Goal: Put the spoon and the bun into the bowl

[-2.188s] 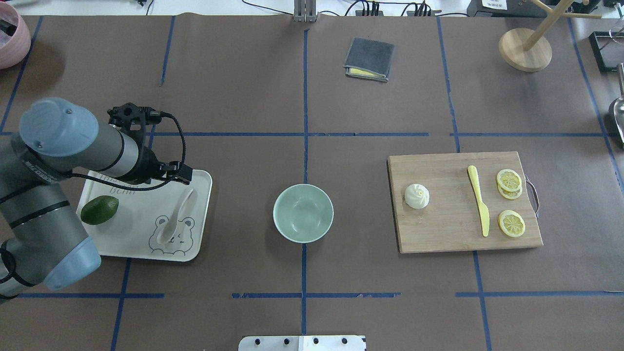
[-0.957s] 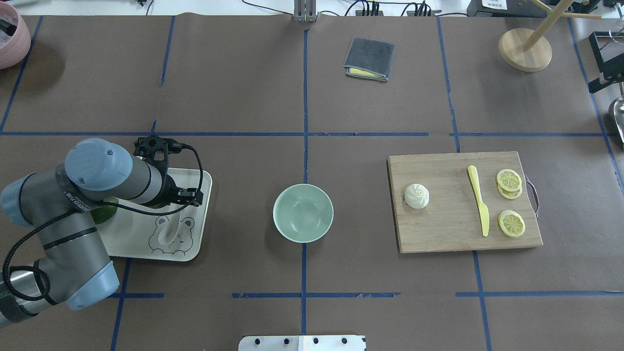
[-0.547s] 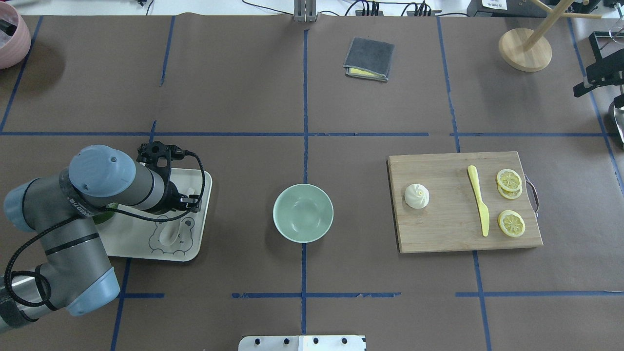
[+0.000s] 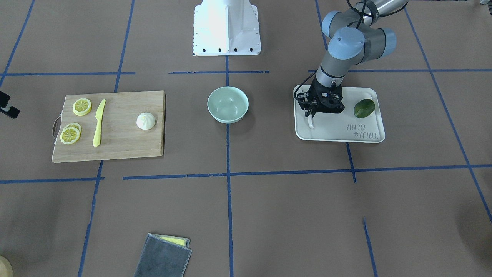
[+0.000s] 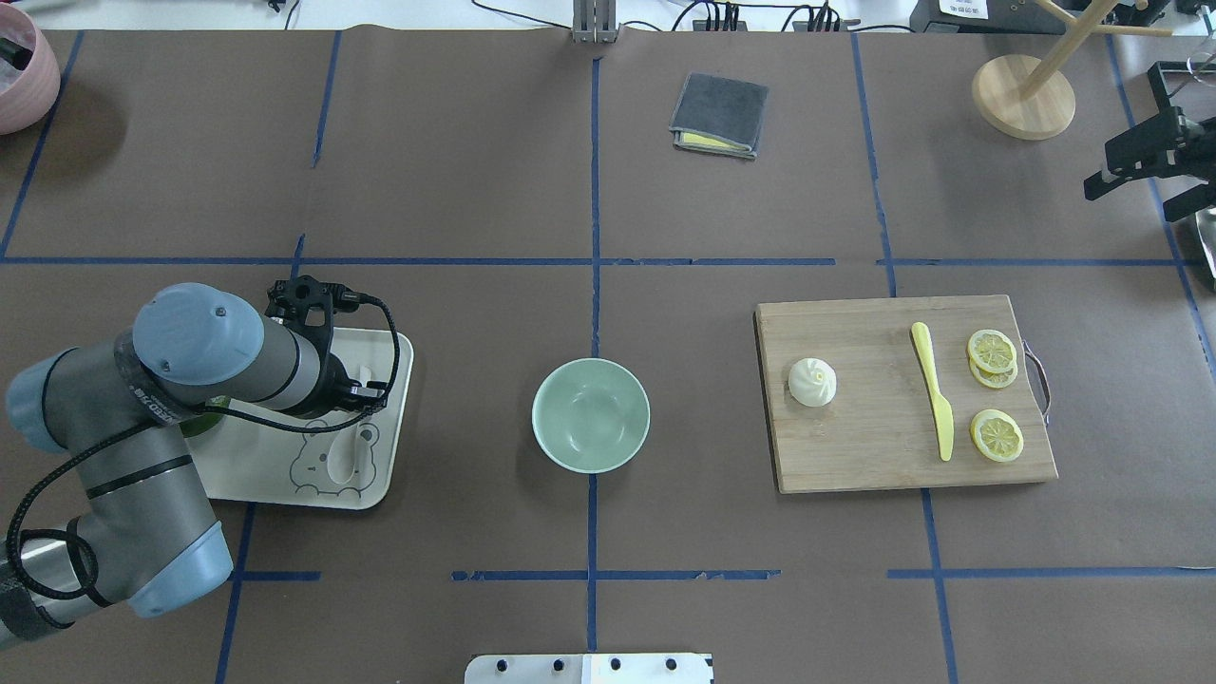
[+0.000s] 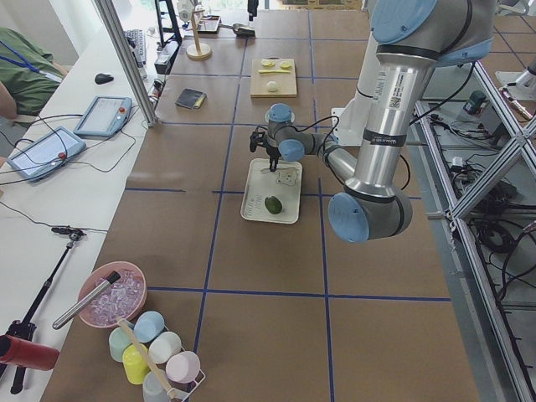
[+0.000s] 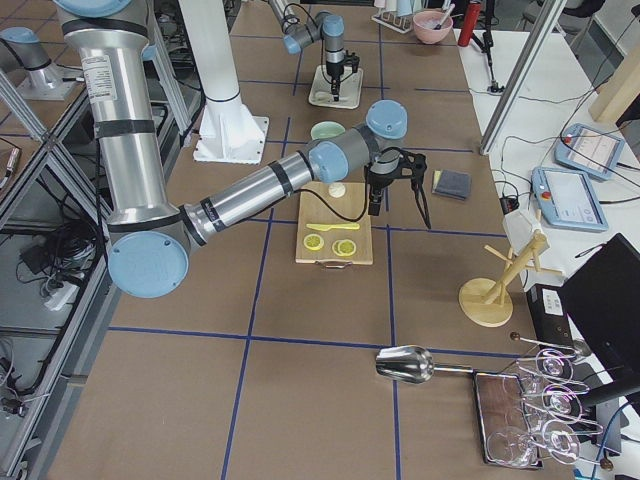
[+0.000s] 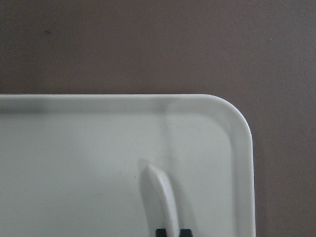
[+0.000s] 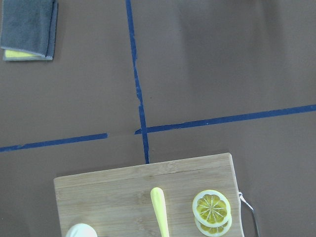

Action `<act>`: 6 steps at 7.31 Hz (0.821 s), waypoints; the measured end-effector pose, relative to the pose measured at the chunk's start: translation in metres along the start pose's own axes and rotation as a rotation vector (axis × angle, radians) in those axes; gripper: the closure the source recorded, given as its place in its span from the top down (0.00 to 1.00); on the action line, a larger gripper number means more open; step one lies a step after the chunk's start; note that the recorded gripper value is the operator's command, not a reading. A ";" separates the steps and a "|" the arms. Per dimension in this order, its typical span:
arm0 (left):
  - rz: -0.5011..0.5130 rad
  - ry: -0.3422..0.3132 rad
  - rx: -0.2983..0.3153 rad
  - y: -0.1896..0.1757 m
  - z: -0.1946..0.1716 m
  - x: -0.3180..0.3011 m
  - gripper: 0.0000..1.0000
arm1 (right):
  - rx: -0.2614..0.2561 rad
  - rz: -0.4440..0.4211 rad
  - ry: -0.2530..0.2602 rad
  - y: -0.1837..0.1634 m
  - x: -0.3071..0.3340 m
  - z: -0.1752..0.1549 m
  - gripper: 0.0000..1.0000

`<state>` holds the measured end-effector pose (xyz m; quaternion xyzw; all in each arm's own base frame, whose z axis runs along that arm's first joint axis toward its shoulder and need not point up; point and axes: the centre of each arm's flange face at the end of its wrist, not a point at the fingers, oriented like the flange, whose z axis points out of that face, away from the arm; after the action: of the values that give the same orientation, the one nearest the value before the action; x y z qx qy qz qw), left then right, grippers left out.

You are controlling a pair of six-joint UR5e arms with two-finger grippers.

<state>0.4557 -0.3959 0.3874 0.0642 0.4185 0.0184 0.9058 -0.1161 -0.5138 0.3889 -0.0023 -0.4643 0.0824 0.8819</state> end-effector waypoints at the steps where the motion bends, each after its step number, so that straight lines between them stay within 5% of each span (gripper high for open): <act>1: -0.001 0.002 0.003 0.000 -0.004 -0.001 0.00 | 0.002 0.009 0.006 0.007 -0.024 0.008 1.00; 6: -0.037 0.008 0.046 -0.025 -0.080 0.010 0.00 | 0.077 0.004 0.016 0.057 -0.122 0.081 1.00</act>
<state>0.4012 -0.4118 0.3254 0.0775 0.4236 -0.0076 0.9025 -0.2583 -0.4813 0.3306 0.0298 -0.4536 0.1019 0.8849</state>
